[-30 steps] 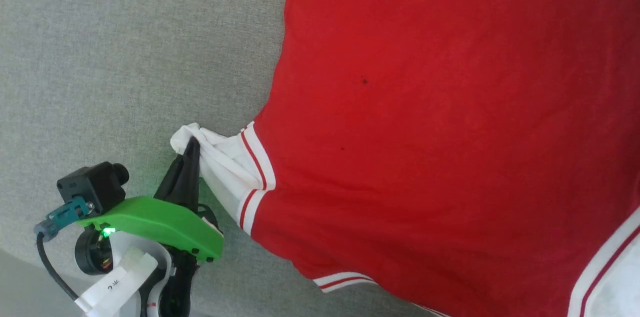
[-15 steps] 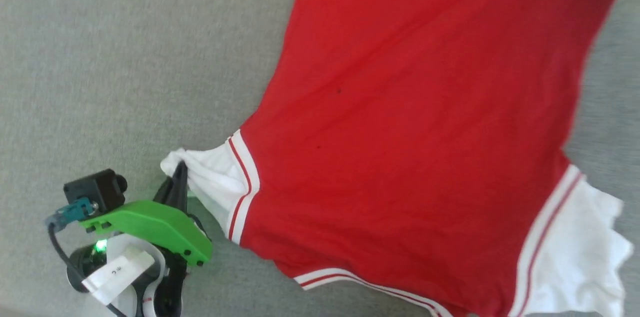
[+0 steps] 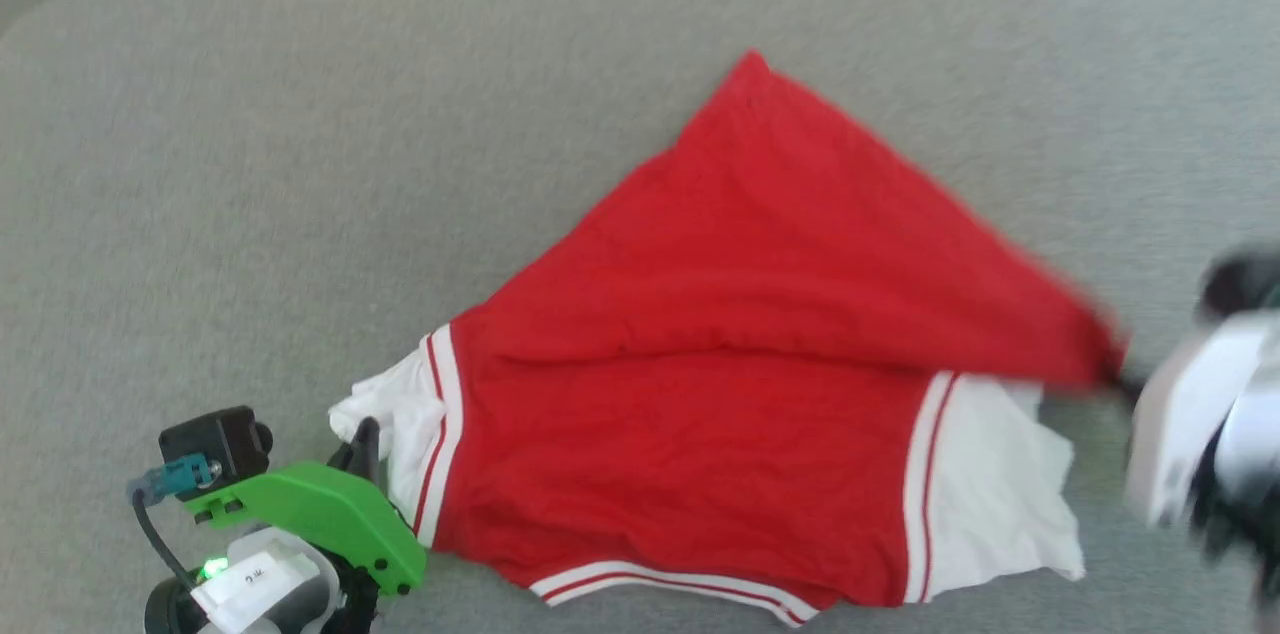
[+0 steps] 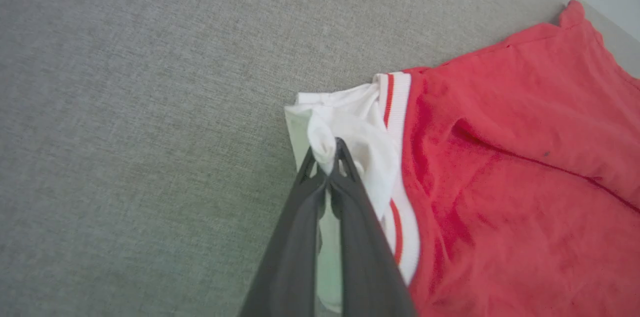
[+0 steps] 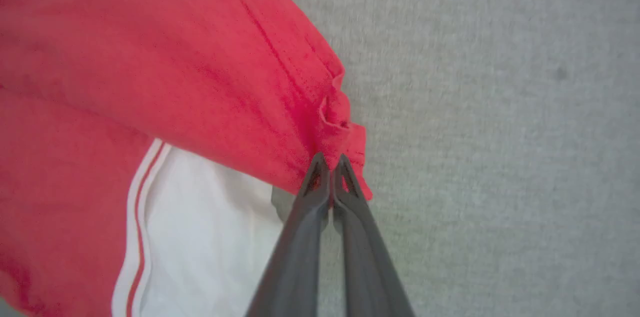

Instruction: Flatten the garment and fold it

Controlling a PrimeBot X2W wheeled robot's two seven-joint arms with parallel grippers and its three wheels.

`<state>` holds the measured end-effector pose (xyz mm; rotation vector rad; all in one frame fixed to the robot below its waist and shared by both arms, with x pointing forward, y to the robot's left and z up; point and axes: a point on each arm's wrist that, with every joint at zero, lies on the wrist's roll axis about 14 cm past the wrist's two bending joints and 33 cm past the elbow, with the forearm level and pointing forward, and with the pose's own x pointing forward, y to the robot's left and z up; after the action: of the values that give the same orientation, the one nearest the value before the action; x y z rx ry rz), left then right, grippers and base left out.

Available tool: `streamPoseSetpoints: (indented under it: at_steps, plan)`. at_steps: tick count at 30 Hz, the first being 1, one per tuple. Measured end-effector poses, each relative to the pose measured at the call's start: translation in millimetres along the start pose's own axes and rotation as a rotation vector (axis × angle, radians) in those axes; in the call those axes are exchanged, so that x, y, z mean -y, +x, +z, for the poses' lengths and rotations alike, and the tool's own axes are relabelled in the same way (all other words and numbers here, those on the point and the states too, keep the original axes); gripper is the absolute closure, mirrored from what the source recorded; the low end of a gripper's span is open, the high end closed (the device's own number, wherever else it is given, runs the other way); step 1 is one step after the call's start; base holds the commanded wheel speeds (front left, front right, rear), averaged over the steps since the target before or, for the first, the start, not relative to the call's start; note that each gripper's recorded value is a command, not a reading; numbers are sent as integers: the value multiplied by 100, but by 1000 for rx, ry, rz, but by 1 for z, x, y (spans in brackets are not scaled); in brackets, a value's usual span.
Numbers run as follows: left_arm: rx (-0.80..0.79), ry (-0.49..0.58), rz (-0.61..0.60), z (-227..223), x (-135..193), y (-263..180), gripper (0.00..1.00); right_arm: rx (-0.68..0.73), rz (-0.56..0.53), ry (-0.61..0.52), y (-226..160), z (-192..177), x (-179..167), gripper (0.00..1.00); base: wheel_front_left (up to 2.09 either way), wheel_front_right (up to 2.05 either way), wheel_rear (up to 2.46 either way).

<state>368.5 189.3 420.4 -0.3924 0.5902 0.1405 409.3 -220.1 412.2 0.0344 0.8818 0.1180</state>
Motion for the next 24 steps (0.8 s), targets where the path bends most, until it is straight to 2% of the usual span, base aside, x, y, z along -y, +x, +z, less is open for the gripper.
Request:
streamPoseSetpoints:
  at_steps: [5,9,10,11,15,18,21,24]
  plan:
    - [14,12,-45,4,14,-6,100,-128,37,108,-25,-69,-17,100,0,0,0]
    - [18,22,-70,5,23,-10,100,-137,59,174,-36,-86,-27,100,0,0,0]
    - [20,23,-73,5,24,-11,100,-98,51,186,-39,-80,-25,66,0,0,0]
    - [24,25,-78,6,25,-12,100,-42,34,196,-44,-71,-19,0,0,0,0]
    - [31,28,-87,8,29,-15,100,253,-27,244,-68,-14,6,0,0,0,0]
    - [32,33,-92,10,30,-15,100,499,14,217,-88,45,0,0,0,0,0]
    - [32,37,-87,11,28,-13,100,619,56,146,-94,80,-13,0,0,0,0]
    - [23,39,-87,9,28,-11,100,658,99,100,-85,104,-28,0,0,0,0]
